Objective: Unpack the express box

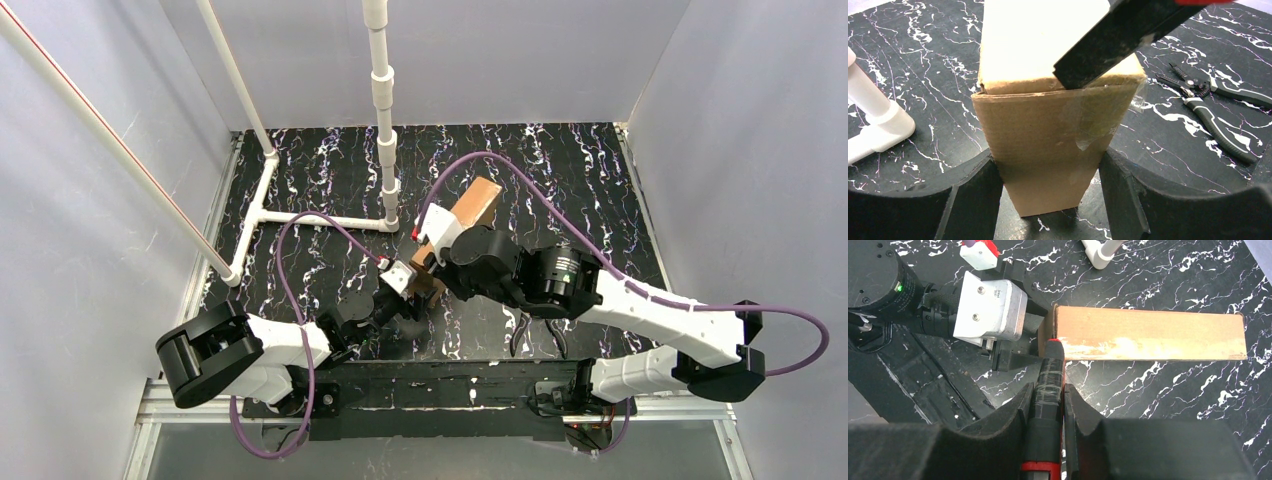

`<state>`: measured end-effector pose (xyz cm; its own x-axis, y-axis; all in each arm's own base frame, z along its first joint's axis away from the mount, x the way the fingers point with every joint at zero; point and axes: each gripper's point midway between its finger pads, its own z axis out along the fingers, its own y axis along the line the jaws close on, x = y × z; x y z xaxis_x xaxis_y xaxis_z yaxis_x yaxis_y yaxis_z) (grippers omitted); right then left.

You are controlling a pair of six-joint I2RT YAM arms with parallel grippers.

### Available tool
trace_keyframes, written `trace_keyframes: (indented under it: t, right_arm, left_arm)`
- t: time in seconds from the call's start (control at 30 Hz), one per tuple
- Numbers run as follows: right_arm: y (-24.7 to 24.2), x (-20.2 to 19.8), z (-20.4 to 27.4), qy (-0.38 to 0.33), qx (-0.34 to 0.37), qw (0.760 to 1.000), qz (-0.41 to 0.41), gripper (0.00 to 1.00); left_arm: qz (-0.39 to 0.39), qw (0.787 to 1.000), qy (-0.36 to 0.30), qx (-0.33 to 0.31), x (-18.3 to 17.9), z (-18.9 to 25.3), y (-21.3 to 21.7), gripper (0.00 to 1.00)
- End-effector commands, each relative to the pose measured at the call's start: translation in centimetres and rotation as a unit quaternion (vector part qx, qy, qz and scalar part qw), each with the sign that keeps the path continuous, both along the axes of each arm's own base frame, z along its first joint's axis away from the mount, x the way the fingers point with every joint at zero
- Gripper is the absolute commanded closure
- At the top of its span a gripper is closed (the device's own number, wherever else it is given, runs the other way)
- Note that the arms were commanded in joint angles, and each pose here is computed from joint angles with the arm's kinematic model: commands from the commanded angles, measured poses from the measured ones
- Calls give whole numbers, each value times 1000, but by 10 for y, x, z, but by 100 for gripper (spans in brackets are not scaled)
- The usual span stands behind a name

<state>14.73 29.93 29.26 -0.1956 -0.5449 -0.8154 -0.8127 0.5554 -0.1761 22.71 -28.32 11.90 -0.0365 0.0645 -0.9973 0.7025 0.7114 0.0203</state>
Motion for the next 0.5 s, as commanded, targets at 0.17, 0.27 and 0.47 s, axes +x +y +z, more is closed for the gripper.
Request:
trace_keyframes:
  t: [0.17,0.27,0.47]
  right_arm:
    - [-10,2,-19,22,-65,997,-40,99]
    - [-13,5,-12,17,-66,996,-52,99]
    - [-28,-1,-1,20,-72,996,-56,99]
  left_arm:
    - [9,1000,-19,-14,1,12,4,69]
    - [8,1000,-18,-15,1,12,4,69]
    - [11,1000,-19,-12,1,11,6,69]
